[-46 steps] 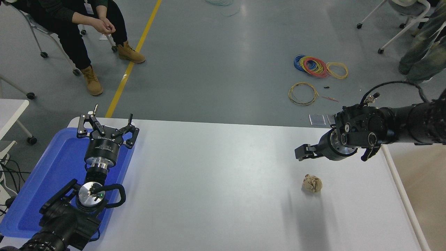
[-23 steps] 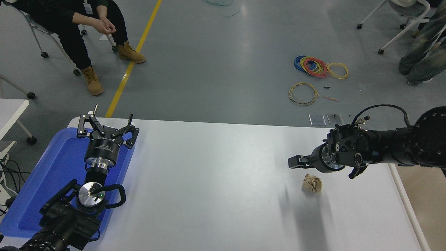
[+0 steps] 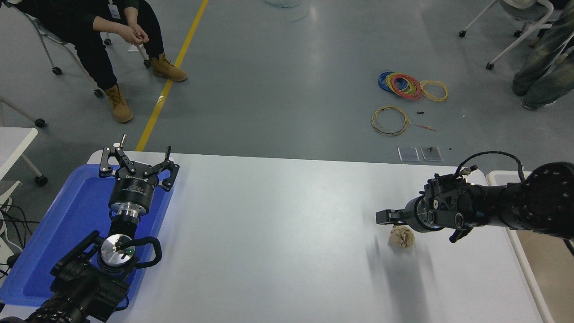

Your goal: Pick up paper ball place in dustbin

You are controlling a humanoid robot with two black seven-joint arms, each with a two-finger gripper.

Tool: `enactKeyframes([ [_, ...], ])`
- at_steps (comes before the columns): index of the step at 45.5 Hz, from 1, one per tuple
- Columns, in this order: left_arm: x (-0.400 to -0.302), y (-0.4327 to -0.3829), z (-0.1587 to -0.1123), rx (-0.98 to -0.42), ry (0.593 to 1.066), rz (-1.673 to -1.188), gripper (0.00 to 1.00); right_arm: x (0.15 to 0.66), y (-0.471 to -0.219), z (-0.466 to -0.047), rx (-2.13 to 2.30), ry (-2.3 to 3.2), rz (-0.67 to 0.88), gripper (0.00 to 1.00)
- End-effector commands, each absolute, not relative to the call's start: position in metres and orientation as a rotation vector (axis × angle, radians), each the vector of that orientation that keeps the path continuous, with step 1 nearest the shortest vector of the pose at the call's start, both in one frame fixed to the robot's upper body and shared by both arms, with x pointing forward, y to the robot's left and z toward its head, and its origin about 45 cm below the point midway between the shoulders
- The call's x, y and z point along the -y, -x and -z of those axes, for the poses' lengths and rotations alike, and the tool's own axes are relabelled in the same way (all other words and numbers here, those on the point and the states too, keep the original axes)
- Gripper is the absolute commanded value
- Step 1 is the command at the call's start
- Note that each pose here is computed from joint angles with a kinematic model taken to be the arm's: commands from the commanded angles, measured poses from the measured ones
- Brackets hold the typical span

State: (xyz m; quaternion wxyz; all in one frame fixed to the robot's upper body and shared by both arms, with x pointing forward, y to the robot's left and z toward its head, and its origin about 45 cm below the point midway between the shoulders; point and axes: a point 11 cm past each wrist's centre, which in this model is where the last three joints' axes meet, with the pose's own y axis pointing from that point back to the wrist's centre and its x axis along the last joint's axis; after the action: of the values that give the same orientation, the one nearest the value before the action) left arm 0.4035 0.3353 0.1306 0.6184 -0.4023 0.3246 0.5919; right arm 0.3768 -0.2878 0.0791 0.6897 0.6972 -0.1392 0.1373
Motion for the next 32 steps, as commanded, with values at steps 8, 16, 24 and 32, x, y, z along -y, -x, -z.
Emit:
enactKeyframes([
  [8,-0.3348,-0.4035,-0.1303,-0.748,0.926,-1.362,1.00,0.288,-0.369,-0.070,0.291,-1.560,-0.290,1.00],
  [16,-0.3354,-0.4035,-0.1306,-0.747,0.926,-1.362,1.00,0.286,-0.363,-0.064,0.268,-1.562,-0.291,0.96],
  [24,-0.3354,-0.4035,-0.1306,-0.747,0.926,-1.362,1.00,0.289,-0.360,-0.061,0.217,-1.539,-0.328,0.86],
  [32,-0.3354,-0.4035,-0.1306,-0.747,0.926,-1.362,1.00,0.287,-0.356,-0.057,0.198,-1.541,-0.326,0.20],
])
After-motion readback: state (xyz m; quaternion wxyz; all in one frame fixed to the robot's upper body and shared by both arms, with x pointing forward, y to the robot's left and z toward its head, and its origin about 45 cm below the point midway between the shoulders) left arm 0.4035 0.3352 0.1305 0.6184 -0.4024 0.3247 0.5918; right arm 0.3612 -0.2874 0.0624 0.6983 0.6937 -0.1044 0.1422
